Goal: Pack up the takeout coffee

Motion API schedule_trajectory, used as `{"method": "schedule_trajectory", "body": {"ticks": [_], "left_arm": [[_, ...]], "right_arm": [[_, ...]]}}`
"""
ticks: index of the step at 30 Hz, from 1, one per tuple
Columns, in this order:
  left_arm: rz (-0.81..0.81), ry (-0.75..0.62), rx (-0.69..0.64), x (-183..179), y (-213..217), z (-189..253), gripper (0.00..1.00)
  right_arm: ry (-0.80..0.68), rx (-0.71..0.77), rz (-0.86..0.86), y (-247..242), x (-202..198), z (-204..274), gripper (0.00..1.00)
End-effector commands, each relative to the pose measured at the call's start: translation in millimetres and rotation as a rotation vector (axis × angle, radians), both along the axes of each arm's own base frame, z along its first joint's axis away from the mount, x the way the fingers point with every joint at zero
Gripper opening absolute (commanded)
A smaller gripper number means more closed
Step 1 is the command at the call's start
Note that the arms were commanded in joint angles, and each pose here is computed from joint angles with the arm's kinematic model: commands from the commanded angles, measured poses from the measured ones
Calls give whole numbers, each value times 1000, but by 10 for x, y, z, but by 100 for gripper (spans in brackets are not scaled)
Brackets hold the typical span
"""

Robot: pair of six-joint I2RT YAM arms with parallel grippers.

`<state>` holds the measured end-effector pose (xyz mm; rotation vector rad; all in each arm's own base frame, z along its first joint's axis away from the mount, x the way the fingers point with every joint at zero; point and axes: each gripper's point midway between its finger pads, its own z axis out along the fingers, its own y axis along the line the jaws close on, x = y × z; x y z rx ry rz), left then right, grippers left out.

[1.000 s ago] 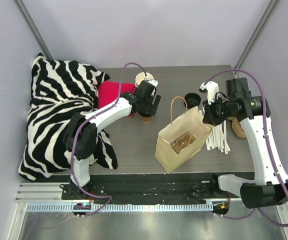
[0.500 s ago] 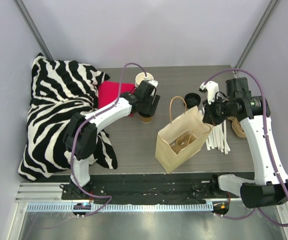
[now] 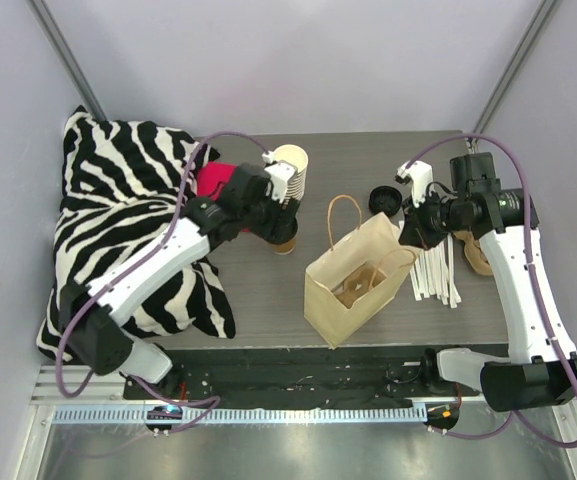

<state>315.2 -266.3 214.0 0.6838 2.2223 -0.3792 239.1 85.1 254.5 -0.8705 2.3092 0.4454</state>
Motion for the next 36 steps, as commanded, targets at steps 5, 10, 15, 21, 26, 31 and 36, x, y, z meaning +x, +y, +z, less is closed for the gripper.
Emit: {"method": "schedule_trajectory", "body": {"ticks": [5, 10, 15, 21, 26, 31, 36], "left_arm": [[-204, -10, 132, -408, 286, -493, 50], [-251, 21, 200, -453, 349, -769, 48], [-272, 64, 234, -506, 384, -904, 50], [-307, 142, 306, -619, 492, -1008, 58], [-322, 175, 337, -663, 544, -1074, 66], [-339, 189, 357, -666, 564, -1074, 75], [-340, 201, 367, -663, 590, -1064, 79]], "right_arm": [[-73, 36, 47, 86, 134, 168, 1], [-68, 33, 48, 85, 151, 159, 1], [-67, 29, 54, 84, 151, 163, 1], [-66, 26, 54, 76, 144, 166, 1], [-67, 24, 57, 79, 145, 171, 1], [-68, 22, 57, 70, 130, 179, 1], [-68, 20, 59, 70, 122, 183, 1]]}}
